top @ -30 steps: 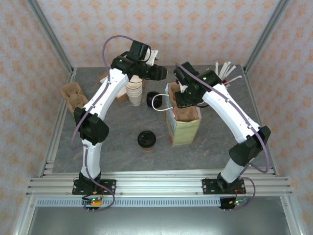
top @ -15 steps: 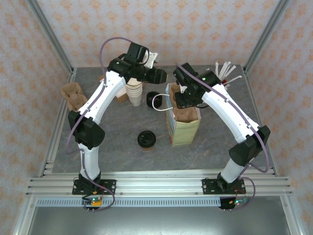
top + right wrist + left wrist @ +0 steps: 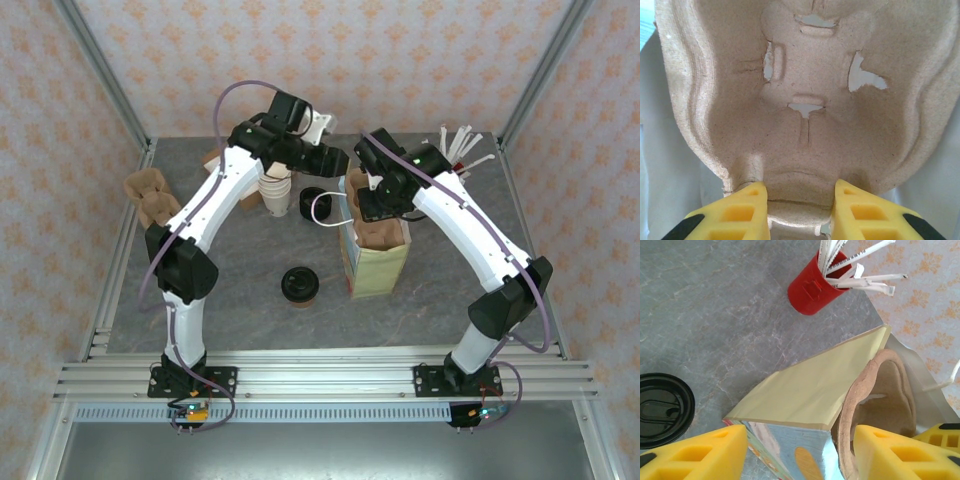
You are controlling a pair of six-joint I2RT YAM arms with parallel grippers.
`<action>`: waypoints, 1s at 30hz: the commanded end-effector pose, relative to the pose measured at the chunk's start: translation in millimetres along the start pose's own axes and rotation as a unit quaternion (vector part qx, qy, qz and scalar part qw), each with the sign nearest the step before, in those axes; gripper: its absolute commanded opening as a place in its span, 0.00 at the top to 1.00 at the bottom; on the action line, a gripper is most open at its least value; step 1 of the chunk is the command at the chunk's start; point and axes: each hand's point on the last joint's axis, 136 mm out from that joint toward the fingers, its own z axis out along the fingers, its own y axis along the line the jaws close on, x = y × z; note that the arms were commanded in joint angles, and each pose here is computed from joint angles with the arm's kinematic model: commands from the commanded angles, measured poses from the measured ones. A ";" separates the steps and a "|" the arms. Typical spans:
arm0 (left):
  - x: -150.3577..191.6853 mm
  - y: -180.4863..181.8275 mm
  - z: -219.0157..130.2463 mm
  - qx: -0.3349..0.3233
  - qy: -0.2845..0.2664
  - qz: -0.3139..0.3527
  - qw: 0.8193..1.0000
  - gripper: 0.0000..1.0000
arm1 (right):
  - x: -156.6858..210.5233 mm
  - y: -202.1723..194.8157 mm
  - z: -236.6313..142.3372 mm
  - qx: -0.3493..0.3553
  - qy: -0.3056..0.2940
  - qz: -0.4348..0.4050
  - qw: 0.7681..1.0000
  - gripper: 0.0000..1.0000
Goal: Pack the takeout coffee
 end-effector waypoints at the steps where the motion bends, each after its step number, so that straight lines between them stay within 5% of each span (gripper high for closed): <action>1: 4.2 -3.8 6.9 0.012 0.014 0.007 1.000 0.41 | 4.8 -6.7 -3.8 0.010 0.005 0.007 1.000 0.71; 30: -4.7 28.4 4.1 -0.048 -0.002 -0.019 0.999 0.48 | 27.8 -4.4 -5.8 -0.012 0.027 0.009 1.000 0.71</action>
